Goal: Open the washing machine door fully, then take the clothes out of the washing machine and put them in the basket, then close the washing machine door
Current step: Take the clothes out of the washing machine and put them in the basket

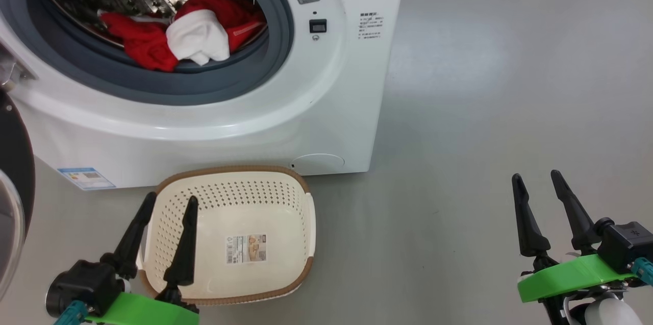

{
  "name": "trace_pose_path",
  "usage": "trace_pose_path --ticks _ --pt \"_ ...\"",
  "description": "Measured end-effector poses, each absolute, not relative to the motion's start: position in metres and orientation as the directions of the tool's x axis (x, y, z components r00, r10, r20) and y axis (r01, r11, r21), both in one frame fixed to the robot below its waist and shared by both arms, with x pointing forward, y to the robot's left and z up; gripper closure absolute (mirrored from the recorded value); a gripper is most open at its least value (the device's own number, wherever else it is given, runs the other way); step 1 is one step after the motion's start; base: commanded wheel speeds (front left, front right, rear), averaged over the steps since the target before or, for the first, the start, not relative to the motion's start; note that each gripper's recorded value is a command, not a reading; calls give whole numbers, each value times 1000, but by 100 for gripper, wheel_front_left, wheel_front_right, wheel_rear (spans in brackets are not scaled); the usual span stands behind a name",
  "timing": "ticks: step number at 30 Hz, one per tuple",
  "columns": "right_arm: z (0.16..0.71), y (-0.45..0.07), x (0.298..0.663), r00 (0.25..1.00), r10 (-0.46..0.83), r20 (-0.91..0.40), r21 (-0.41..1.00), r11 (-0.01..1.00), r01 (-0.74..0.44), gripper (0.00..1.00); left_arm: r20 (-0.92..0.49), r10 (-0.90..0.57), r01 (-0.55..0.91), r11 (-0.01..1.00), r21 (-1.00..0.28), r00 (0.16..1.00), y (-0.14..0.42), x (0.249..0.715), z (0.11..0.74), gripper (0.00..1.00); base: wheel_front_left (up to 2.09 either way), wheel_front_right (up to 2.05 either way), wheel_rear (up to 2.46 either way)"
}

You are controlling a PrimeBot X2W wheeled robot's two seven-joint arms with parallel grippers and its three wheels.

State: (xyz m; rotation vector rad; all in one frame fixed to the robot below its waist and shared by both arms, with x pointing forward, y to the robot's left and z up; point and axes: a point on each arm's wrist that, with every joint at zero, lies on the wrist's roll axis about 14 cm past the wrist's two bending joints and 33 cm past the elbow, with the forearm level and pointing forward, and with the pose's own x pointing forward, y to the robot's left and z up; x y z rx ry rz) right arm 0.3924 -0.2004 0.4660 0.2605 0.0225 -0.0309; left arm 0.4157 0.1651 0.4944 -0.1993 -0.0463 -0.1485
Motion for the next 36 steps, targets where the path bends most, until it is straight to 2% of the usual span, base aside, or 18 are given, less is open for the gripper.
trace_pose_path --ticks 26,36 --pt "463 -199 395 999 -25 -35 259 965 33 0 48 -140 147 970 -194 989 166 417 490 0 10 -10 0" --pt "454 -200 397 998 -28 -57 258 965 42 0 0 -149 147 975 -165 989 164 426 473 0 0 0 0"
